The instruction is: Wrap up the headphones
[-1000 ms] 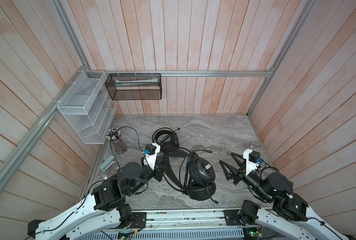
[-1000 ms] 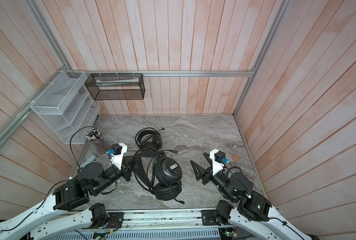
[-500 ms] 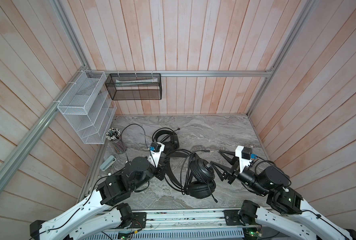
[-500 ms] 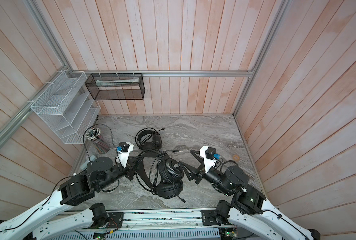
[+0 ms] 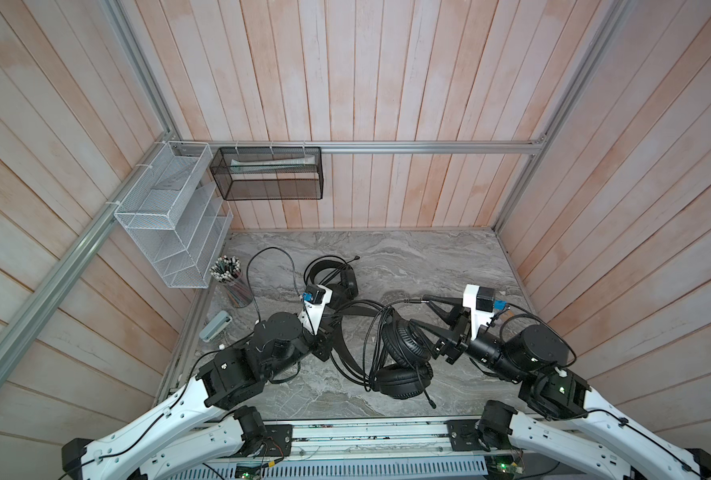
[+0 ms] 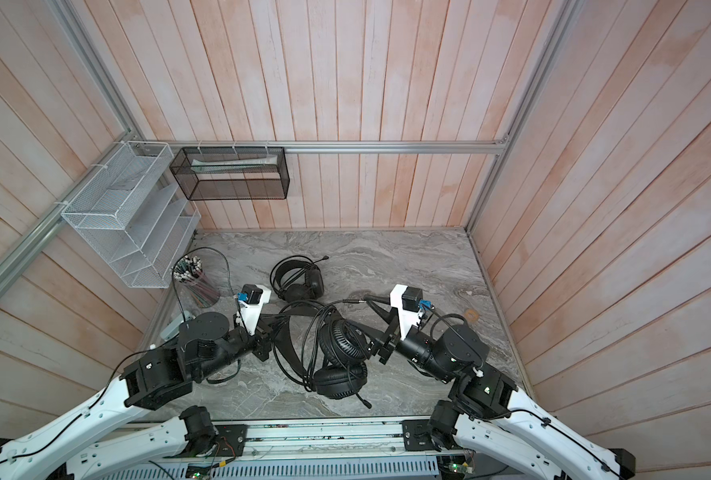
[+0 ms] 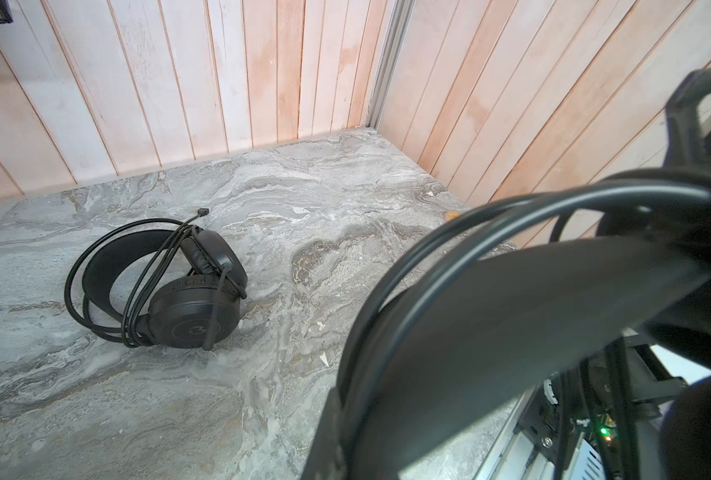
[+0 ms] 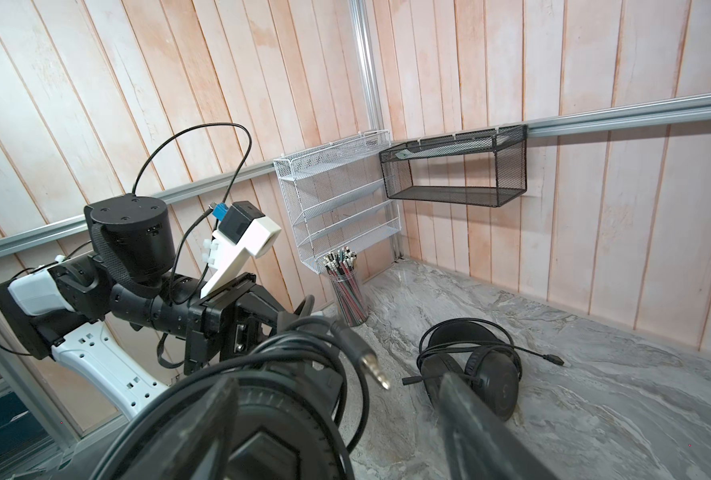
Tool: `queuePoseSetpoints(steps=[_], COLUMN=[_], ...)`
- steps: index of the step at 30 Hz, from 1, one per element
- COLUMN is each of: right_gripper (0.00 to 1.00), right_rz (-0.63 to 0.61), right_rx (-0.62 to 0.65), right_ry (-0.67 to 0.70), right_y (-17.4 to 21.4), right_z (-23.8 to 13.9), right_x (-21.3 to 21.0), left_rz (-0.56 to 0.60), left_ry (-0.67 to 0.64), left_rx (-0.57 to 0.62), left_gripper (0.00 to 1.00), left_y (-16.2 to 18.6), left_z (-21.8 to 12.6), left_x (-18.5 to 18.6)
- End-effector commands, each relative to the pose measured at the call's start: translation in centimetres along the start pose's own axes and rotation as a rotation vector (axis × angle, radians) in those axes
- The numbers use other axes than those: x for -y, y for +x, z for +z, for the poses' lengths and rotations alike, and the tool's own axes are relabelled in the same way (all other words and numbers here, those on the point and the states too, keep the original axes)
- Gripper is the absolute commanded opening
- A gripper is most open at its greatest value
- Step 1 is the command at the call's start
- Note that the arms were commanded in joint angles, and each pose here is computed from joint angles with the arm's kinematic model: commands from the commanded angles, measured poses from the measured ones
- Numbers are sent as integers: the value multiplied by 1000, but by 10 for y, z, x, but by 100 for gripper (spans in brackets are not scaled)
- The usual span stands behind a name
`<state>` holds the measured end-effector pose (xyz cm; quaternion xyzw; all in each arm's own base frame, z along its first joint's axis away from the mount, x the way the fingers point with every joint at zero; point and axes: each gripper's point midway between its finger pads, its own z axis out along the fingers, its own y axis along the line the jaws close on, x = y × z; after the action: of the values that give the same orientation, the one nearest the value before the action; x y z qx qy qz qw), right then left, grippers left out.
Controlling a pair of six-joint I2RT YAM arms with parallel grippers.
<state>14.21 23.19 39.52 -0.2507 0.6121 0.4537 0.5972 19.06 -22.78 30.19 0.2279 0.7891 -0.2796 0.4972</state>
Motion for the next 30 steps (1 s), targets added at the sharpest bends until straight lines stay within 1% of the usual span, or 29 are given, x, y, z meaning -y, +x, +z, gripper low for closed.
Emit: queuePoseSetpoints(steps=[1, 5, 10, 21, 27, 30], right_gripper=[76, 73, 67, 60, 54, 49], right_rz=[30, 38, 45, 61, 65, 66], right_rx=[46, 47, 58, 66, 78, 78], right_ry=[-25, -32, -41, -23, -22, -26], right_y=[-10, -8, -10, -8, -9, -8], right_z=[4, 9, 12, 25, 30, 33], right_x=[-4, -4, -6, -1, 0, 0], left_rz=[-71, -72, -73, -78, -79, -79], left_ry=[60, 61, 62, 69, 68, 69], left_rx=[124, 128, 127, 128, 125, 126], left_gripper=[0, 0, 0, 0, 0, 0], left_y=[-39, -40, -39, -38, -36, -36], left_z=[-14, -14, -14, -13, -13, -13], left_x=[12, 12, 12, 13, 13, 13])
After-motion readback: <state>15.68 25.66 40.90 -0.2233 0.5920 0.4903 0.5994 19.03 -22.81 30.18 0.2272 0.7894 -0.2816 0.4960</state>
